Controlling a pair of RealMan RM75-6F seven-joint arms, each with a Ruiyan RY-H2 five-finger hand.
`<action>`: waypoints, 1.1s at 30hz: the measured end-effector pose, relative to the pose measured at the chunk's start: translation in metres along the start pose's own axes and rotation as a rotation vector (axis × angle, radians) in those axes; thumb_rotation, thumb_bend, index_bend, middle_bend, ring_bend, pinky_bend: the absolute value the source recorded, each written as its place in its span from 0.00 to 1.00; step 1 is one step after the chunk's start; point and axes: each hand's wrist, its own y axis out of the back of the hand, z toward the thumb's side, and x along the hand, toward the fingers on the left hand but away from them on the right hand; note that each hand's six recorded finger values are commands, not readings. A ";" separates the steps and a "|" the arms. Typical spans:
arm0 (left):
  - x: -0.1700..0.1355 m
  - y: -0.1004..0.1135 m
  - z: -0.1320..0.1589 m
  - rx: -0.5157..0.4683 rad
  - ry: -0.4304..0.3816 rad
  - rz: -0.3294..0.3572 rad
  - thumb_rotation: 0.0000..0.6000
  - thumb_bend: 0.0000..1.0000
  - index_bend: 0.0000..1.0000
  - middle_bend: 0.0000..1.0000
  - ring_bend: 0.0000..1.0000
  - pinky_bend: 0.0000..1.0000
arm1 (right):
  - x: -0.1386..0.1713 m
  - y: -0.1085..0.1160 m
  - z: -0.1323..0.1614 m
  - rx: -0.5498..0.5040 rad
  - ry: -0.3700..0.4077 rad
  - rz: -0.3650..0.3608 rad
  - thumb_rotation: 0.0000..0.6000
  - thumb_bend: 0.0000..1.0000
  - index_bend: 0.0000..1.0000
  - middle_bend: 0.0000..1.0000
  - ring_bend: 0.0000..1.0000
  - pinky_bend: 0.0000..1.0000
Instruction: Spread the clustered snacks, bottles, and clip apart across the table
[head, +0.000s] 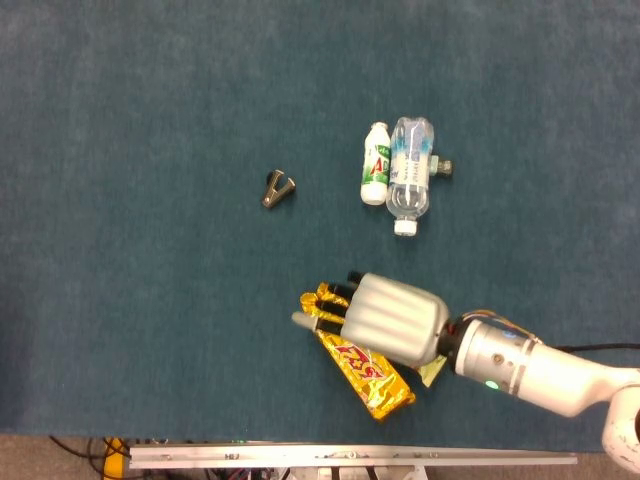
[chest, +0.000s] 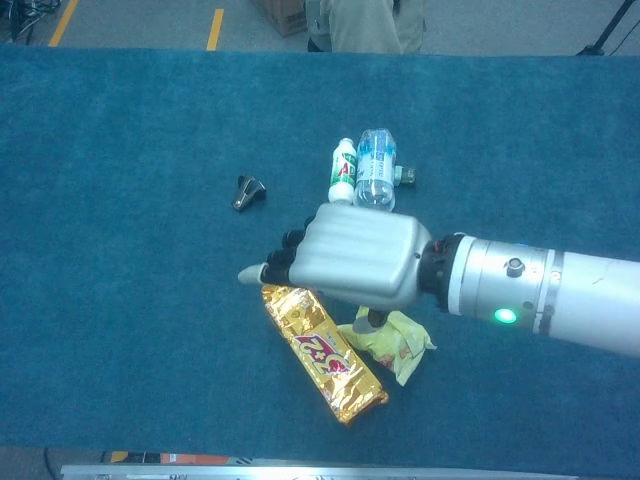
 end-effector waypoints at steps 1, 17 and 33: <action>0.000 0.000 0.000 0.000 0.000 0.000 1.00 0.36 0.00 0.04 0.03 0.07 | 0.001 0.002 -0.005 -0.006 -0.022 -0.012 1.00 0.00 0.12 0.32 0.30 0.45; 0.005 -0.005 0.005 -0.015 -0.031 -0.009 1.00 0.36 0.00 0.04 0.03 0.07 | 0.027 -0.017 -0.124 -0.269 -0.491 0.003 1.00 0.00 0.49 0.41 0.32 0.45; 0.008 -0.010 0.008 -0.019 -0.046 -0.026 1.00 0.36 0.00 0.04 0.03 0.07 | 0.031 -0.048 -0.190 -0.369 -0.780 0.060 1.00 0.00 0.53 0.31 0.16 0.32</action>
